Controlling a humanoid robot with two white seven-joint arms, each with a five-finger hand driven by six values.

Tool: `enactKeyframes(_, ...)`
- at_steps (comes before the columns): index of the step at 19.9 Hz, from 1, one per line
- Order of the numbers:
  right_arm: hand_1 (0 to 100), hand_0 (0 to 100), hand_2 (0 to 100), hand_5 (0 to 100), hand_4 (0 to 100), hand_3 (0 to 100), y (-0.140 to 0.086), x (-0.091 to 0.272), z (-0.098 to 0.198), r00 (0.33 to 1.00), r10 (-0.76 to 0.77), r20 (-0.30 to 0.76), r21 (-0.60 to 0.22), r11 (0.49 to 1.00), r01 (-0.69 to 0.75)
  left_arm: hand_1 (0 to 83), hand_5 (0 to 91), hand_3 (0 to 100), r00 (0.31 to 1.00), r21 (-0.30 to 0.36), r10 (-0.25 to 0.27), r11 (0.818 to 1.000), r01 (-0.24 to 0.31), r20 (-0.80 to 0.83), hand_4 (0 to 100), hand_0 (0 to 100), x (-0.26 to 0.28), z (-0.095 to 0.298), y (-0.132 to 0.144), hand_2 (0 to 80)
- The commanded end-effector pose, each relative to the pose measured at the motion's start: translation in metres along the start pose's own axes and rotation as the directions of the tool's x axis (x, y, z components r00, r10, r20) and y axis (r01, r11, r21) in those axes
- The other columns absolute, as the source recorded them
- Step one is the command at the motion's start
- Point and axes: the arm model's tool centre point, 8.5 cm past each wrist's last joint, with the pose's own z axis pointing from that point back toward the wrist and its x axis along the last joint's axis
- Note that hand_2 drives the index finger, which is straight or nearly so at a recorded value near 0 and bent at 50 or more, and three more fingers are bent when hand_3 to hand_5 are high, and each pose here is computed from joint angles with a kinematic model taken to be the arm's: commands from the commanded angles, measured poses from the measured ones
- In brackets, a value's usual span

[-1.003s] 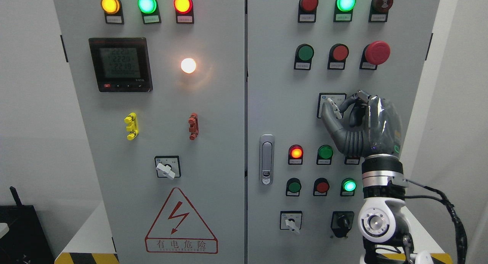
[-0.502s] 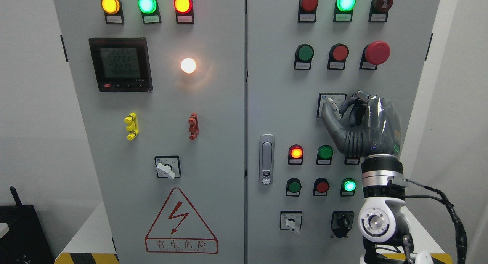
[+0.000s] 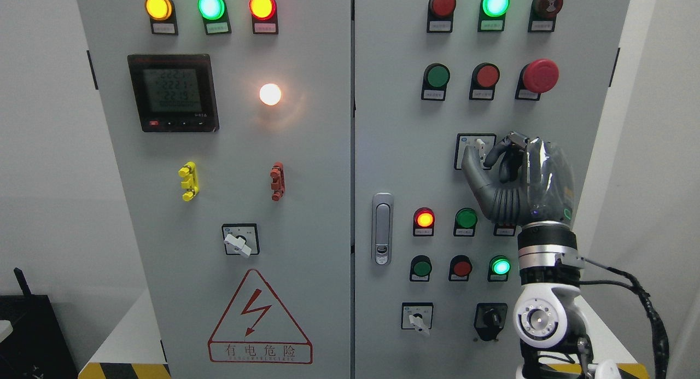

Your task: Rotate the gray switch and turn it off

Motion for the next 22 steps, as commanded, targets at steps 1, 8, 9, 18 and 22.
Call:
enactKeyframes(1,49,49,74,100,97,100,-0.0007,-0.0011,-0.0004,1.000,0.000,-0.002,-0.006,1.000,0.000,38.9,0.0,0,0.999,0.001,0.029,1.000,-0.029,0.034,0,12,0.0148,-0.0010,0.0002,0.0)
enactKeyframes(8,47,51,74,100,97,100,-0.0003,-0.0010,-0.0005,1.000,-0.002,0.001,-0.005,1.000,0.002,38.9,0.0,0,0.999,0.001,0.029,1.000,-0.029,0.034,0,12,0.0148,-0.0010,0.0002,0.0)
enactKeyframes(9,46,47,75,100,97,100,0.0001,-0.0015,-0.0001,1.000,-0.003,0.000,-0.004,1.000,0.003,38.9,0.0,0,0.999,0.001,0.029,1.000,-0.029,0.034,0,12,0.0148,-0.0010,0.0002,0.0)
enactKeyframes(18,45,21,75,100,97,100,-0.0005,-0.0003,-0.0004,1.000,-0.005,0.005,-0.004,1.000,0.005,38.9,0.0,0,0.999,0.001,0.029,1.000,-0.029,0.034,0,12,0.0148,-0.0010,0.0002,0.0)
enactKeyframes(22,46,20,75,100,97,100,-0.0009,0.0001,0.0000,1.000,-0.007,0.008,-0.005,1.000,0.007,38.9,0.0,0,0.999,0.001,0.029,1.000,-0.029,0.034,0,12,0.0148,-0.0010,0.0002,0.0)
